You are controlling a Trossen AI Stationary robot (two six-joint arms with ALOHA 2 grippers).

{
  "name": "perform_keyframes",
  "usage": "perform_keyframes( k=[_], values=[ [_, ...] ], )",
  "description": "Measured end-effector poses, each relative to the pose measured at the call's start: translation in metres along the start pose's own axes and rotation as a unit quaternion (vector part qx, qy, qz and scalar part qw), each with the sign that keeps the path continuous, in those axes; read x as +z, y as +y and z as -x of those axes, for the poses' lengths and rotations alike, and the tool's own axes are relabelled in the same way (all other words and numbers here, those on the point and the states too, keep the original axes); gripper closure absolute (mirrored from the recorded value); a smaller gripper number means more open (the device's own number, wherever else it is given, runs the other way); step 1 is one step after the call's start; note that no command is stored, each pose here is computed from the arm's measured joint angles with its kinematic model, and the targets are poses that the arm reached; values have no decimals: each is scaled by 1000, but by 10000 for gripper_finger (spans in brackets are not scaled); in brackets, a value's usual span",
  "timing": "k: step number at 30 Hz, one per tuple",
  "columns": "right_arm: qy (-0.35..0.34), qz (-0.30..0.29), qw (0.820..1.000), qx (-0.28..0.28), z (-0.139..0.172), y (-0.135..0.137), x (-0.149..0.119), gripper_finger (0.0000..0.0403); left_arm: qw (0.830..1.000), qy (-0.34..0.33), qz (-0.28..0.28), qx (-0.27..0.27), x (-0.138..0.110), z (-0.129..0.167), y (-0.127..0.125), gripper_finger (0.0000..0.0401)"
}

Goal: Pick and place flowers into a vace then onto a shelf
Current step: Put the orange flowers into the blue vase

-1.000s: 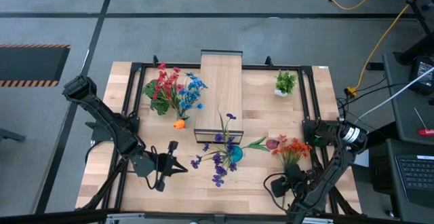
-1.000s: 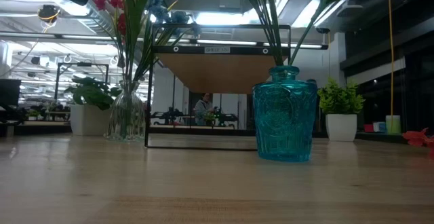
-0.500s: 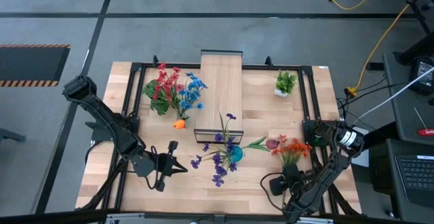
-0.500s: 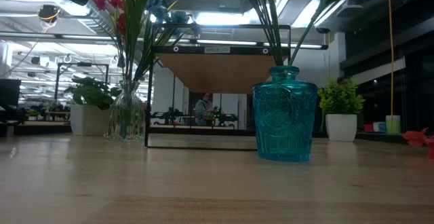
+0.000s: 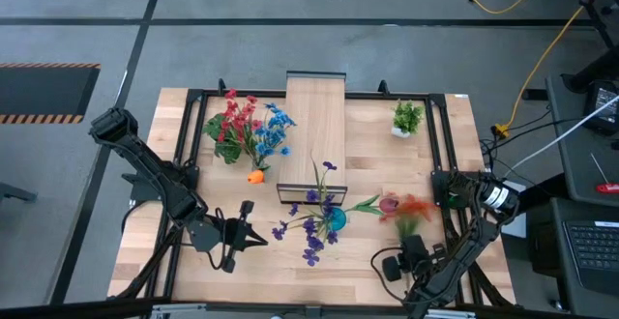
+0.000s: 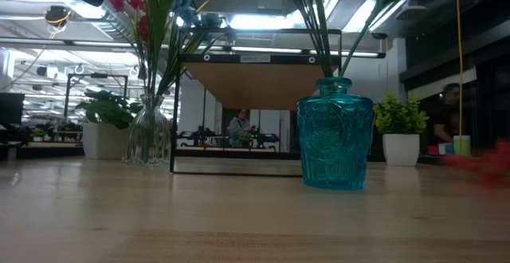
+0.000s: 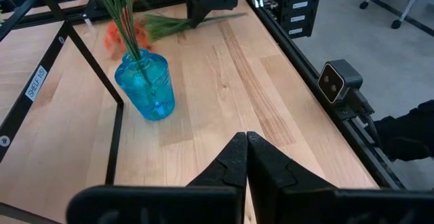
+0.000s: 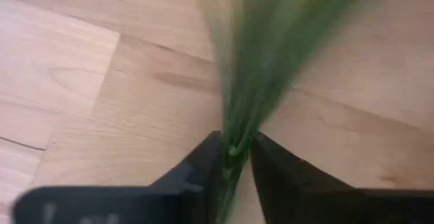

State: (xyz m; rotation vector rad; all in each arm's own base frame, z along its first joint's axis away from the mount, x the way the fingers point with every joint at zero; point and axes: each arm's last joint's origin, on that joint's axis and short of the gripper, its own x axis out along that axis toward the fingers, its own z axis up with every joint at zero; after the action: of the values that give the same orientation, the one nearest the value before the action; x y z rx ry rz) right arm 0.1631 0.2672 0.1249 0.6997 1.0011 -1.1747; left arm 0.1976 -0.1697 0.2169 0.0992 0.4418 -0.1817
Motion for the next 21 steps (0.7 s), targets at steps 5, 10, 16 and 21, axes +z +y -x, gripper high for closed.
perform_keyframes(
  k=[5, 10, 16, 21],
  values=[
    [-8, 2, 1000, 6, 0, 0, 1, 384, 1000, 0, 0, 0, 0, 0, 0, 396],
    [-20, 5, 1000, 10, 1, -1, 3, 388, 1000, 0, 0, 0, 0, 0, 0, 399],
    [-15, 18, 999, 29, 13, -10, 2, 397, 1000, 0, 1, 0, 0, 0, 0, 395],
    [-7, 28, 999, 44, 22, -17, -1, 396, 1000, 0, 1, 0, 0, 0, 0, 394]
  ],
)
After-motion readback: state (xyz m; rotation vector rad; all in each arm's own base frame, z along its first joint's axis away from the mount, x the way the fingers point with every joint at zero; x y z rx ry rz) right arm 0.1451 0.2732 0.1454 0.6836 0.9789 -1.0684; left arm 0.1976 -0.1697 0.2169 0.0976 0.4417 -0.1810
